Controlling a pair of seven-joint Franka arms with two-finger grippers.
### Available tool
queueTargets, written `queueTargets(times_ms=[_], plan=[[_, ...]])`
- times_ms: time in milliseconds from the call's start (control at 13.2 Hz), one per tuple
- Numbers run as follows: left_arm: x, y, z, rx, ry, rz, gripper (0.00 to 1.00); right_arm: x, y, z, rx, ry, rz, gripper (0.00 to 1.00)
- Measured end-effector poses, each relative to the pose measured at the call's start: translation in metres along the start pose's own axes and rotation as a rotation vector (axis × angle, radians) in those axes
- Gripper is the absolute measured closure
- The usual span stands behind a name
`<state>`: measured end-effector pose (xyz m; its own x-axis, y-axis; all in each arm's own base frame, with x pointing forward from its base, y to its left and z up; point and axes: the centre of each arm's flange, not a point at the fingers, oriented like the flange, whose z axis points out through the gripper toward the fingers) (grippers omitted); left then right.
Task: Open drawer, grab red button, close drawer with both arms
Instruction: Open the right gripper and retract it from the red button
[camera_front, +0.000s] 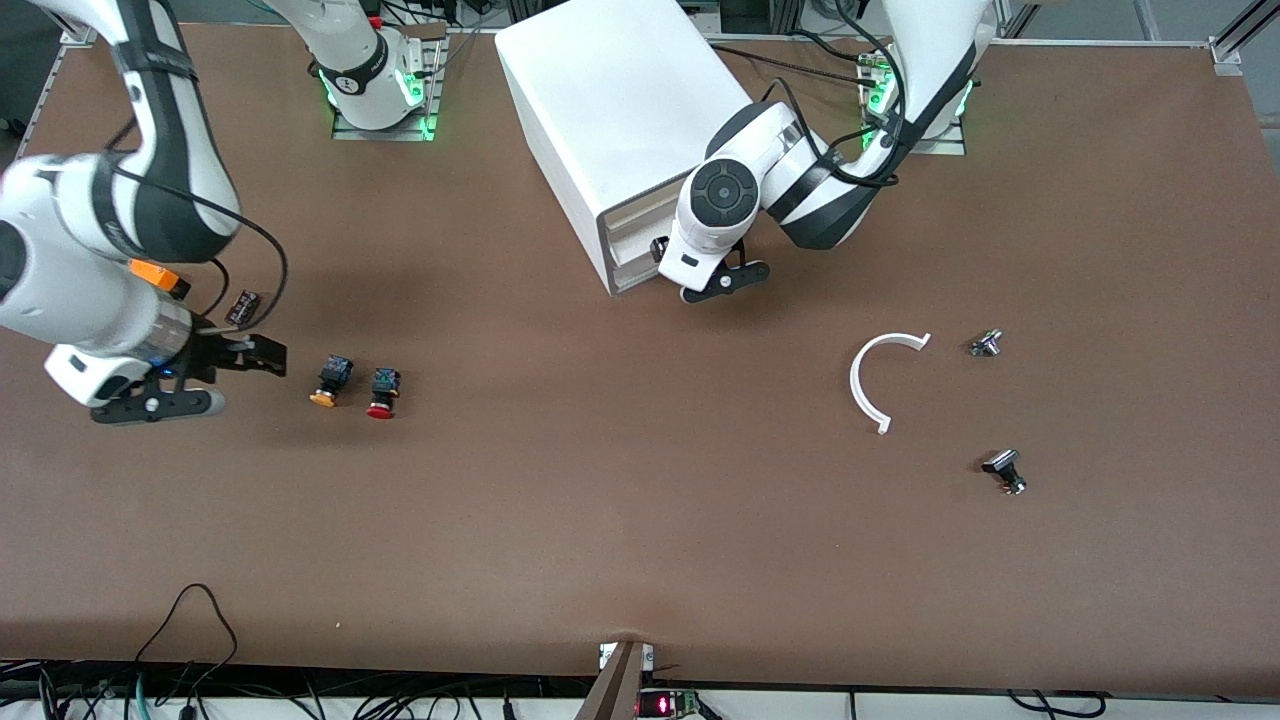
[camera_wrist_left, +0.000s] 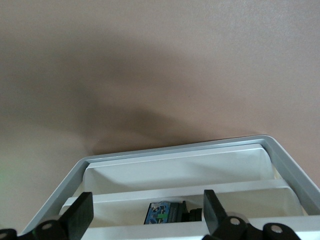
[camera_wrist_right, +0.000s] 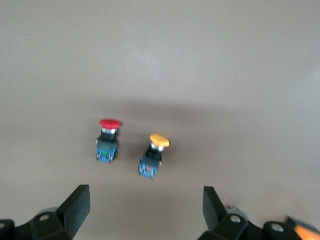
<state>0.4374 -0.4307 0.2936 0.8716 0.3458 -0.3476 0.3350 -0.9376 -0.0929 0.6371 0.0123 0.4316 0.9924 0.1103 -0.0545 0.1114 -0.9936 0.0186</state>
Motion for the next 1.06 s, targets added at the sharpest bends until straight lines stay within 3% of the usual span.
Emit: queueTargets(times_ms=[304, 759, 1063], plan=[[-0.009, 0.003, 0.003, -0.006, -0.029, -0.001, 0.03, -0.013, 0.005, -0.073, 0.0, -0.032, 0.011, 0.0], [-0.019, 0.006, 0.007, -0.004, -0.04, 0.0, 0.02, -0.059, 0.001, -0.163, -0.005, 0.043, 0.012, 0.0], [-0.019, 0.007, 0.007, -0.003, -0.04, -0.005, 0.02, -0.064, 0.001, -0.169, -0.006, 0.049, 0.012, 0.0]])
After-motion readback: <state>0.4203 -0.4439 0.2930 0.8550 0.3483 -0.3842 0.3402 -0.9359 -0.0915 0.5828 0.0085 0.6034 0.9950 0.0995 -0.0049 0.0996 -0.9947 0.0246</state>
